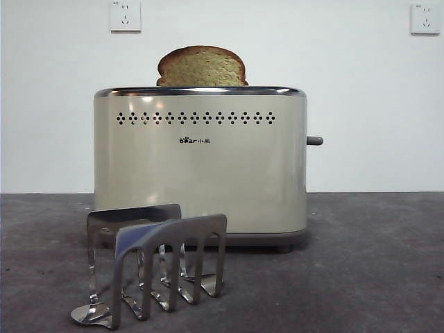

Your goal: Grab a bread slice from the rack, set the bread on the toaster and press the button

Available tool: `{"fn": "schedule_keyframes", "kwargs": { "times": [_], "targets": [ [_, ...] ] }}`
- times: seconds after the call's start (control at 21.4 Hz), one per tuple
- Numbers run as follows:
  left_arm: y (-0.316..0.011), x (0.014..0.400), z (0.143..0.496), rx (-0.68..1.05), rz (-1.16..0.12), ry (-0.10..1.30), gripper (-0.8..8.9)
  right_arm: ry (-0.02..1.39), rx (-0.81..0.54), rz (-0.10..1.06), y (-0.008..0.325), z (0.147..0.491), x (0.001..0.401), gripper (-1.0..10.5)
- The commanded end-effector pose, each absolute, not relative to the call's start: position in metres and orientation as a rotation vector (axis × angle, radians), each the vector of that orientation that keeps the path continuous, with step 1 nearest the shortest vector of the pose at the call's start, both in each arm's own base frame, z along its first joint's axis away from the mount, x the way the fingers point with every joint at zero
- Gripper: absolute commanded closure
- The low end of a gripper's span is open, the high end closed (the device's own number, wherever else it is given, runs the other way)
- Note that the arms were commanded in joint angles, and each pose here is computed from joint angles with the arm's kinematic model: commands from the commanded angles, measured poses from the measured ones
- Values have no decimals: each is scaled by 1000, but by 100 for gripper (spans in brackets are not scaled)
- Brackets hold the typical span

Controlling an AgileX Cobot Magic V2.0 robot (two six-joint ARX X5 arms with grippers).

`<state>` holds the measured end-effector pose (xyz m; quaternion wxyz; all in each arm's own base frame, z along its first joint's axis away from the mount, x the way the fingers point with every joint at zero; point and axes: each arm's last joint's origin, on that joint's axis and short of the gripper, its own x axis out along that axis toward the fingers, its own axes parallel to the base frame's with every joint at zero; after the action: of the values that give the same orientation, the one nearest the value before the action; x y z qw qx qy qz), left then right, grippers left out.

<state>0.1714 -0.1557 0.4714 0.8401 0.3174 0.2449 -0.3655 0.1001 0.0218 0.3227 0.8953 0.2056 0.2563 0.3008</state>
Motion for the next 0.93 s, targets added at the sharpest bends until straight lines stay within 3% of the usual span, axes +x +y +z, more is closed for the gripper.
{"fn": "schedule_keyframes", "kwargs": {
  "times": [0.05,0.28,0.61,0.93],
  "targets": [
    [-140,154,477,493,-723,588,819,605,594,726,26,323,129,948],
    [-121,134,484,365,-675,626,819,743,700,835,31,304,194,948],
    [-109,121,491,245,-647,621,819,871,735,810,35,283,267,948],
    [-103,111,494,190,-707,617,819,948,768,826,41,268,316,948]
  ]
}}
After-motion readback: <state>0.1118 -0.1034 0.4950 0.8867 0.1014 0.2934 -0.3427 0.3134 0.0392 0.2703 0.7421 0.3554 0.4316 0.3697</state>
